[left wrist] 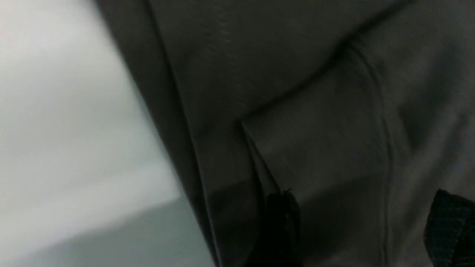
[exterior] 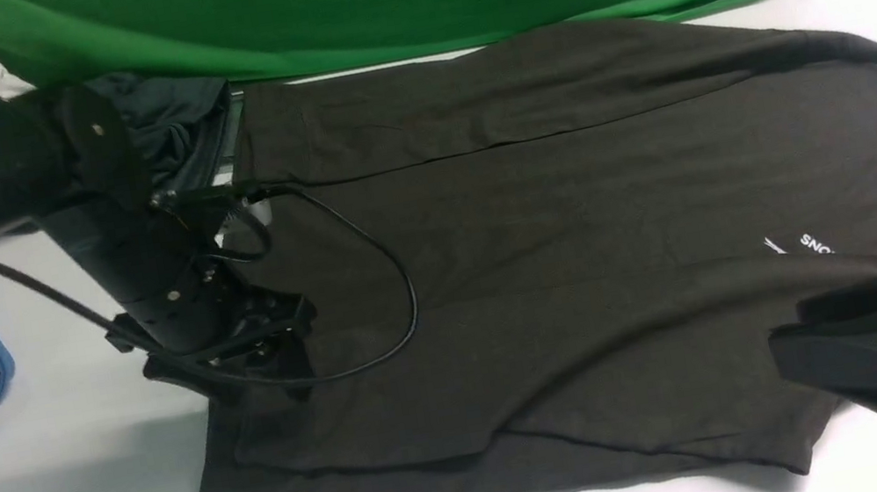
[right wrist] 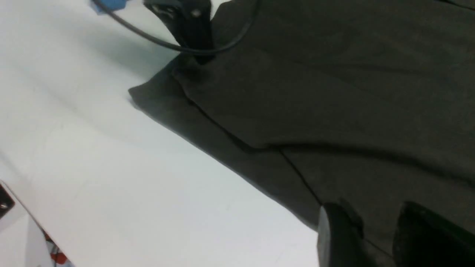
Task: Fold a long-sleeved shirt on a white desktop.
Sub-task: 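Grasp the left edge of the dark T-shirt lying flat on the table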
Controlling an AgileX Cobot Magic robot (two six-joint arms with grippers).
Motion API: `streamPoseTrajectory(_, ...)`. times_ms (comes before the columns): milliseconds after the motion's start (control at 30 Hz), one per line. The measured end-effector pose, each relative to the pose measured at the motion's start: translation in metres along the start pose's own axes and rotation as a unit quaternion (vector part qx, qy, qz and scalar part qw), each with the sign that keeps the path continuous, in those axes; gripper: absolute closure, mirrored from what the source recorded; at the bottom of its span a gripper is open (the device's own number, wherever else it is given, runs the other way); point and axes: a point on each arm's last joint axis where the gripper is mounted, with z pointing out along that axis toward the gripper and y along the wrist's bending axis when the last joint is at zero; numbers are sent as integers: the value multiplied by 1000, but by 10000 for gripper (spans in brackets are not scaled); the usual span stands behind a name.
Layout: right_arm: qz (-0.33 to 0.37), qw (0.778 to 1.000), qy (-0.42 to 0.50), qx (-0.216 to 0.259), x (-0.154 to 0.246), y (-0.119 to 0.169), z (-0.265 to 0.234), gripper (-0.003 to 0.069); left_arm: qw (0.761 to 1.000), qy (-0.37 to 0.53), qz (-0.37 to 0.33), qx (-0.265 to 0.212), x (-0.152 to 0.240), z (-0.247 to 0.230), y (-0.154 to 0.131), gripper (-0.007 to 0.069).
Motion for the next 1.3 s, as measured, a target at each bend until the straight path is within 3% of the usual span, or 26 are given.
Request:
streamPoseTrajectory(433, 5, 1000, 0, -3, 0, 1, 0, 417, 998, -44, -45, -29, -15, -1, 7, 124)
streamPoseTrajectory(800, 6, 1000, 1, -4, 0, 1, 0, 417, 998, -36, -35, -33, -21, 18, 13, 152)
streamPoseTrajectory(933, 6, 1000, 2, -4, 0, 1, 0, 417, 998, -34, -25, -38, -21, 18, 15, 244)
streamPoseTrajectory(1000, 6, 1000, 2, -4, 0, 1, 0, 417, 998, -29, -21, -43, -20, 19, 16, 335)
streamPoseTrajectory(1167, 6, 1000, 2, -4, 0, 1, 0, 417, 999, -24, -21, -42, -20, 20, 16, 469)
streamPoseTrajectory(1300, 6, 1000, 2, -4, 0, 1, 0, 417, 999, -20, -22, -40, -19, 20, 16, 520)
